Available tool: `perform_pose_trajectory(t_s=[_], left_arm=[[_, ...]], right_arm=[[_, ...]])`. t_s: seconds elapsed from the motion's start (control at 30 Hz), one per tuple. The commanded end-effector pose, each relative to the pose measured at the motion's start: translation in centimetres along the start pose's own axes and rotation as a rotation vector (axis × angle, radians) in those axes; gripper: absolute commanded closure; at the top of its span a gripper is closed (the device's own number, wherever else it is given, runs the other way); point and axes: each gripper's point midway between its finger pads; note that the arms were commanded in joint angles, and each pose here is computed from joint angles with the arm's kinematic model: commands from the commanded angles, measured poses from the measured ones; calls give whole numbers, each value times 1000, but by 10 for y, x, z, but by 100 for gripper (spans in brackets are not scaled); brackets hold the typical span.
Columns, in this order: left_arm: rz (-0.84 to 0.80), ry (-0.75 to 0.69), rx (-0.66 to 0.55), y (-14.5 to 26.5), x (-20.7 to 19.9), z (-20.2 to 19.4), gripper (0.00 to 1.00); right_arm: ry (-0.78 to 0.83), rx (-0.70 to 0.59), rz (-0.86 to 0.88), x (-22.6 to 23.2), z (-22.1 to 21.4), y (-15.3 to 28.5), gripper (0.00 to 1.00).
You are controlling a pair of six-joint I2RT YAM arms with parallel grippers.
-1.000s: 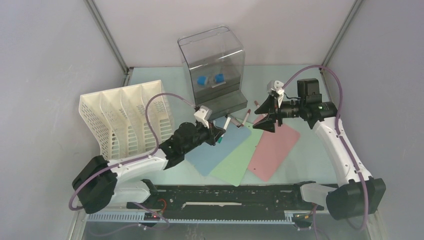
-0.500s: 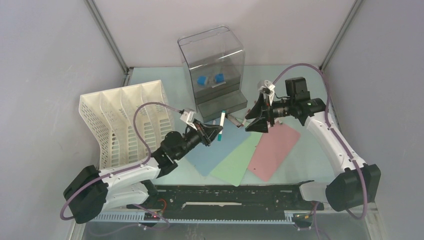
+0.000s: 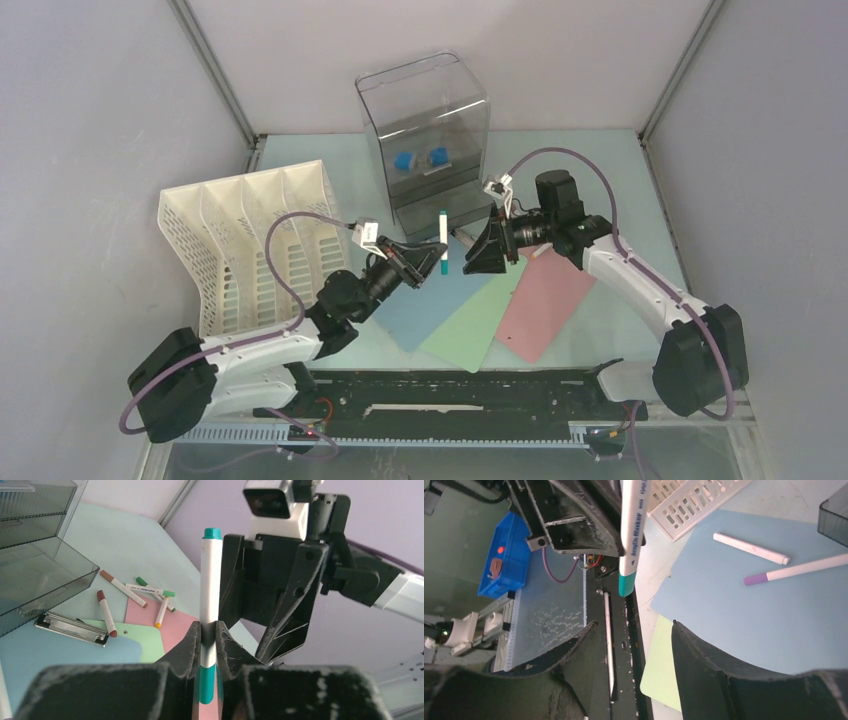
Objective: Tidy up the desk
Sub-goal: Place the stationery in the drawer.
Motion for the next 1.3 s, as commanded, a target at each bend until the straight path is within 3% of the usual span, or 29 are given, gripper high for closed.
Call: perform_pose_trajectory(t_s=[0.0,0.6,0.9,1.07,1.27], left_arm=[[7,79,-81,-9,-8,18,100],[-24,156,-104,-22,-19,13,100],[-55,164,-102,-24,-26,13,100],[-74,179,-94,-26,-30,9,98],[-85,187,-90,-27,-32,8,88]], right_arm=[[-14,-103,-26,9,31,-3,38],[-82,-74,-32,5,23,-20,49],[-99,-62,-17,6,20,-26,61],[-120,-68,-11,7,23,-25,74],[-133,-68,-1,7,23,-25,100]])
Point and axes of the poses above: each gripper's point midway between its finger pads, its own y axis back along the fingers, its own x axis along the line the jaws close on, z = x × y, and after that the axes turned 7 degrees about -y, right-handed
